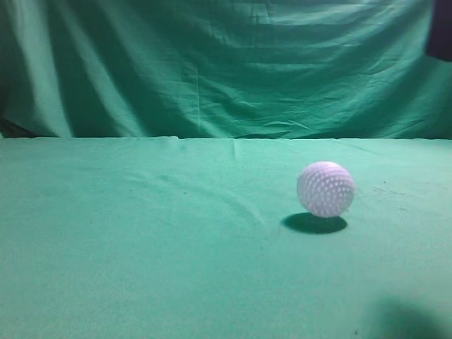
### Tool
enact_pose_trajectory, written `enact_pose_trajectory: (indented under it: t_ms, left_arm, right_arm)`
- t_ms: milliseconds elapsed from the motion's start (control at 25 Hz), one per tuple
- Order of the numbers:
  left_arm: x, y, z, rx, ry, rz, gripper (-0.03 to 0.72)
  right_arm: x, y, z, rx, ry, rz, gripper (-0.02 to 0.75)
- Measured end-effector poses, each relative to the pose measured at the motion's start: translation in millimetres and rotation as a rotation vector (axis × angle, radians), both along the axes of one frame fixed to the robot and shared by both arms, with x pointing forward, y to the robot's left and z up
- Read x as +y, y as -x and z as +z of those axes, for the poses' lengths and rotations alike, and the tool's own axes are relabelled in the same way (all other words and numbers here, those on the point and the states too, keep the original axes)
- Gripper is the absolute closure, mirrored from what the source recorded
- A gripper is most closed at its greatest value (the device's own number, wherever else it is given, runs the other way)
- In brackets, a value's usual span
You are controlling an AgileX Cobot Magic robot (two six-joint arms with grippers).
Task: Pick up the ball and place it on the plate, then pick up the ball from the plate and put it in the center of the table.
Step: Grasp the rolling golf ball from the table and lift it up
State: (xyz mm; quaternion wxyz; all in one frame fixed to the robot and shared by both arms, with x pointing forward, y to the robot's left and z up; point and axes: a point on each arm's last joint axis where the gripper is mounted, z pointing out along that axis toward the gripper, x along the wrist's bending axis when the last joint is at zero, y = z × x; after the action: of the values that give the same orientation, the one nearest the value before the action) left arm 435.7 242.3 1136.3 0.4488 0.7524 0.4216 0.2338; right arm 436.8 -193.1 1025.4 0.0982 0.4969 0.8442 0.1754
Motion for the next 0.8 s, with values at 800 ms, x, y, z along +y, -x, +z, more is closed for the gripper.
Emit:
enact_pose_trajectory:
  t_ms: [800]
  left_arm:
    - [-1, 2, -1, 0.013, -0.001, -0.013, 0.688]
  right_arm:
    - [66, -57, -36, 0.161, 0.048, 0.085, 0.092]
